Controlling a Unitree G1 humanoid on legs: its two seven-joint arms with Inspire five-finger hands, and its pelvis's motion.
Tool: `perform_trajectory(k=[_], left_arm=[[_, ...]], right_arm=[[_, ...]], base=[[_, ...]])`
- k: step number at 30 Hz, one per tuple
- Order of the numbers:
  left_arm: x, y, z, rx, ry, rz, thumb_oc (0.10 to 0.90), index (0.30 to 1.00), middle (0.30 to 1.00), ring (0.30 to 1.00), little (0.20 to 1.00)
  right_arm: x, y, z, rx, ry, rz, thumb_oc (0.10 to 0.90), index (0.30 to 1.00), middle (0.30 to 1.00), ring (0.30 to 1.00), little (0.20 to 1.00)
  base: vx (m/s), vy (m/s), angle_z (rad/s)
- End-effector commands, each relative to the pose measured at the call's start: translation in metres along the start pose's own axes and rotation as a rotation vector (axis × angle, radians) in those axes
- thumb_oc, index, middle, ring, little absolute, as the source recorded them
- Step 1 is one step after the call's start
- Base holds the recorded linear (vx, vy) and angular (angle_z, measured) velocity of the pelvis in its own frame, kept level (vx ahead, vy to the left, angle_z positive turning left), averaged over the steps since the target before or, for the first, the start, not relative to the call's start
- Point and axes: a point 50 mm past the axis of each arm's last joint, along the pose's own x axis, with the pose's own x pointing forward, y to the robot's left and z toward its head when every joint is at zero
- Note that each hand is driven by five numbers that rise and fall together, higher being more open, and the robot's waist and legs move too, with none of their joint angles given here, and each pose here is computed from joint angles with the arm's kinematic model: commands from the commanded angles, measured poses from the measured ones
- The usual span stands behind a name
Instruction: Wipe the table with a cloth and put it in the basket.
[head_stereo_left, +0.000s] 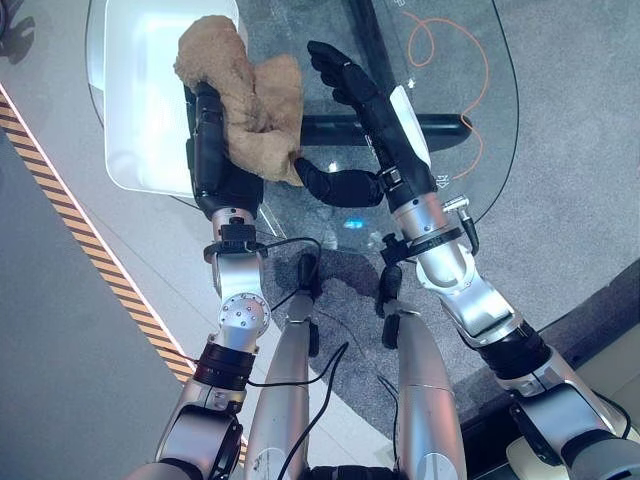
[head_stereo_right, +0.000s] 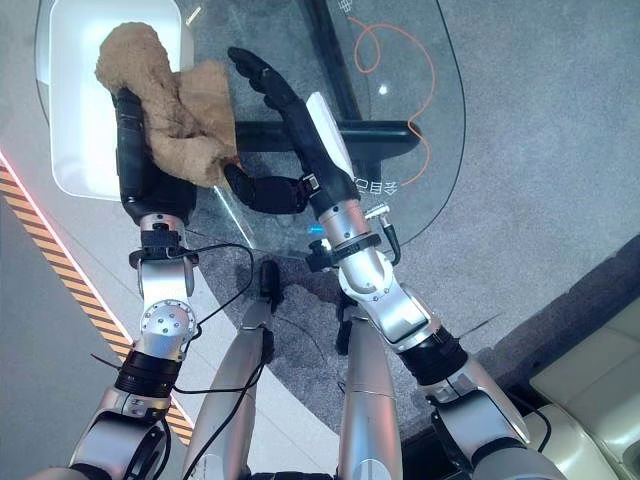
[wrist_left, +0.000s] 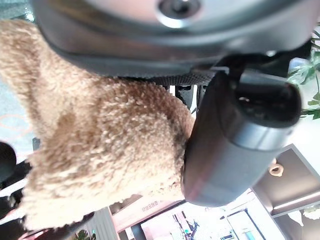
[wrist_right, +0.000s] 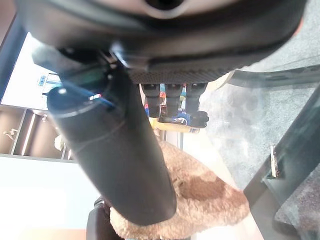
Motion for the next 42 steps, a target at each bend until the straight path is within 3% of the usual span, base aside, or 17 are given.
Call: perform_trajectory(k=[1, 9, 16, 28, 42], left_arm=[[0.015, -0.076, 0.035, -0.024, -0.248, -0.357, 0.1, 0.3, 0.3, 0.3, 0.2], [0.016, -0.074, 0.048, 0.064, -0.334, -0.343, 0.1, 0.3, 0.3, 0.3, 0.2], [0.018, -0.071, 0.066, 0.164, -0.422, -0.339, 0.1, 0.3, 0.3, 0.3, 0.2], [0.023, -0.056, 0.086, 0.185, -0.51, -0.257, 0.1, 0.3, 0.3, 0.3, 0.2], [0.045, -0.03, 0.115, 0.277, -0.647, -0.08, 0.1, 0.3, 0.3, 0.3, 0.2]], right_arm=[[0.018, -0.012, 0.082, 0.056, -0.437, -0.089, 0.8, 0.9, 0.9, 0.9, 0.9], [0.018, -0.022, 0.07, -0.008, -0.387, -0.216, 0.8, 0.9, 0.9, 0.9, 0.9], [0.01, -0.049, 0.033, -0.065, -0.247, -0.422, 0.8, 0.9, 0.9, 0.9, 0.9], [-0.012, -0.079, -0.016, -0.137, -0.047, -0.685, 0.8, 0.9, 0.9, 0.9, 0.9], [-0.061, -0.124, -0.092, -0.122, 0.318, -1.047, 0.8, 0.9, 0.9, 0.9, 0.9]], base=[[0.0, 0.0, 0.0], [0.0, 0.0, 0.0], [0.0, 0.0, 0.0], [0.0, 0.013, -0.03], [0.0, 0.004, 0.0]])
